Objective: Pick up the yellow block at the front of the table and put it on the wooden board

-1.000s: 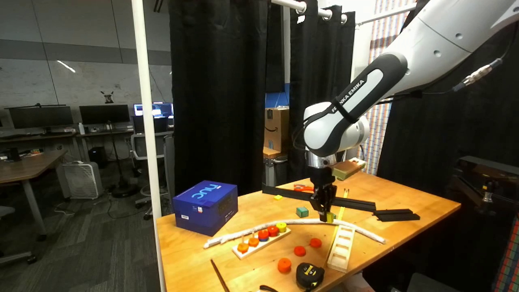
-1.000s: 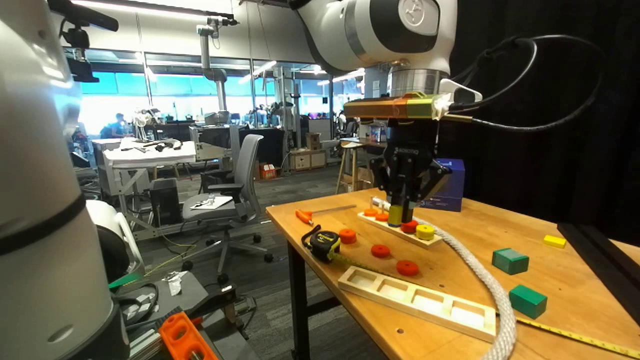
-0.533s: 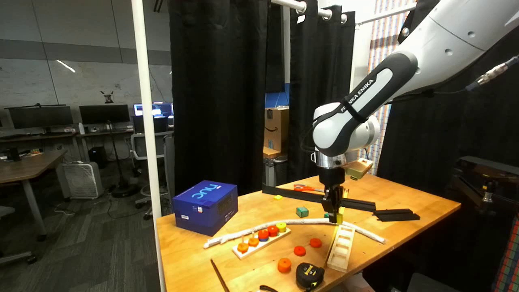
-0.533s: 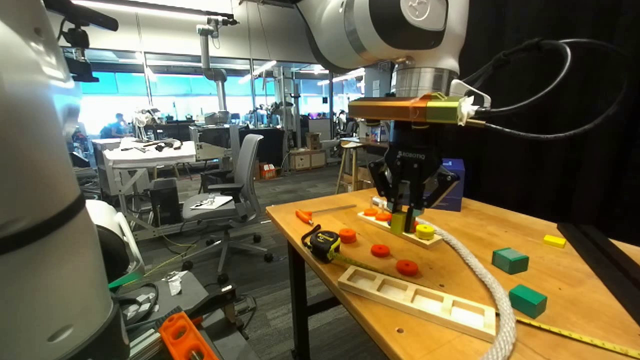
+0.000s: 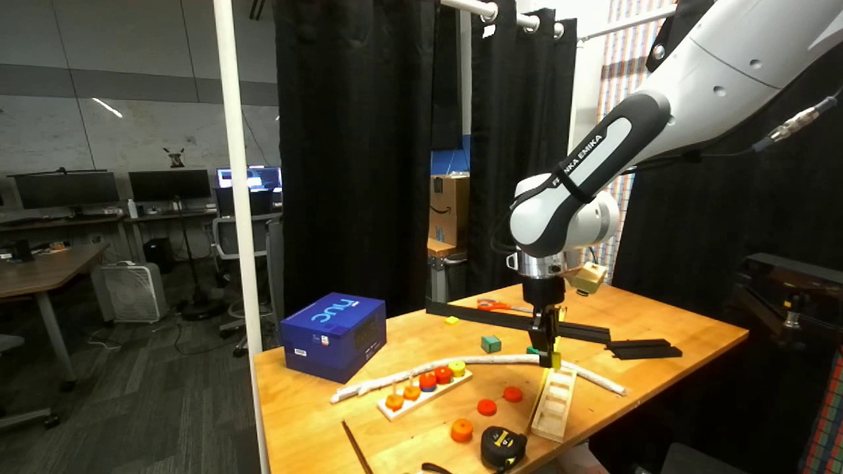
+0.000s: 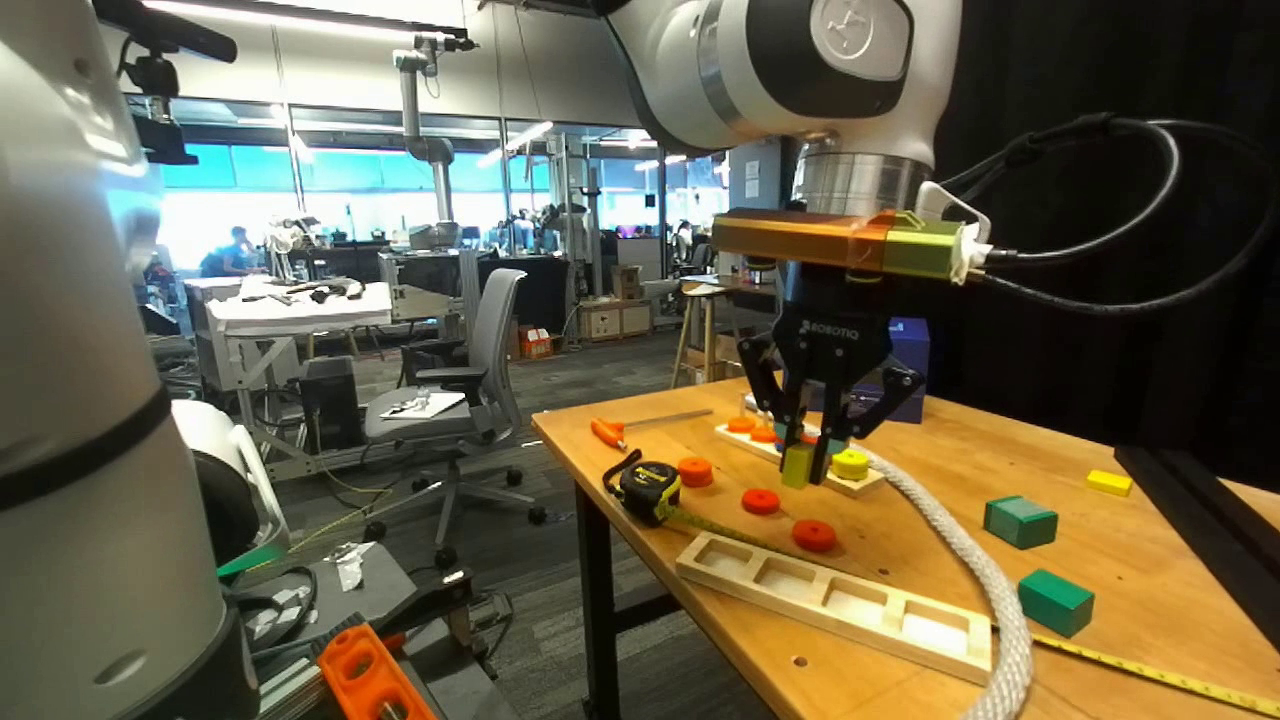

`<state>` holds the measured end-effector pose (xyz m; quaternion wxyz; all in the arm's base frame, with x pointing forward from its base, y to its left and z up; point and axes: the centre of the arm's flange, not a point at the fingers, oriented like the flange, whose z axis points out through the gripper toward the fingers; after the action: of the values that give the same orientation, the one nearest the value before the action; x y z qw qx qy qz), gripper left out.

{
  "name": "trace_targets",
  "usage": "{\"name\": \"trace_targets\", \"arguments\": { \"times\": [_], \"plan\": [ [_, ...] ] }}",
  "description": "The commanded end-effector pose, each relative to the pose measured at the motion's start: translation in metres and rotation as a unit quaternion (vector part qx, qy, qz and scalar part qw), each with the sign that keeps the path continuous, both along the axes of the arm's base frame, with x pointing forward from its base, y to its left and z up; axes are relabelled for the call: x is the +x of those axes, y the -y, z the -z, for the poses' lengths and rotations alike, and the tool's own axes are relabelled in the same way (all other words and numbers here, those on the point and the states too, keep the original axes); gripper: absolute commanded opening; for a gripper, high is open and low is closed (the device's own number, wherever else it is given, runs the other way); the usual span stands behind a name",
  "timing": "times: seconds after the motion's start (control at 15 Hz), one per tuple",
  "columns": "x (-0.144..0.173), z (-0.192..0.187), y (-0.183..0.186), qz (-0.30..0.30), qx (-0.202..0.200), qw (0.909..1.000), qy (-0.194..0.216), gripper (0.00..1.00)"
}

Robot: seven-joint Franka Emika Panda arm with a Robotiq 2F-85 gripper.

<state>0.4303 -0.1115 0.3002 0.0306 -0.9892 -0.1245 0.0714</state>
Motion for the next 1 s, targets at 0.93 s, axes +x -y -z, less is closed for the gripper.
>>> {"name": "trace_targets", "arguments": {
  "times": [0.93],
  "plan": [
    [0.011,0.054,0.051,-0.024,0.054,0.9981,0.016,0.18]
  ]
}}
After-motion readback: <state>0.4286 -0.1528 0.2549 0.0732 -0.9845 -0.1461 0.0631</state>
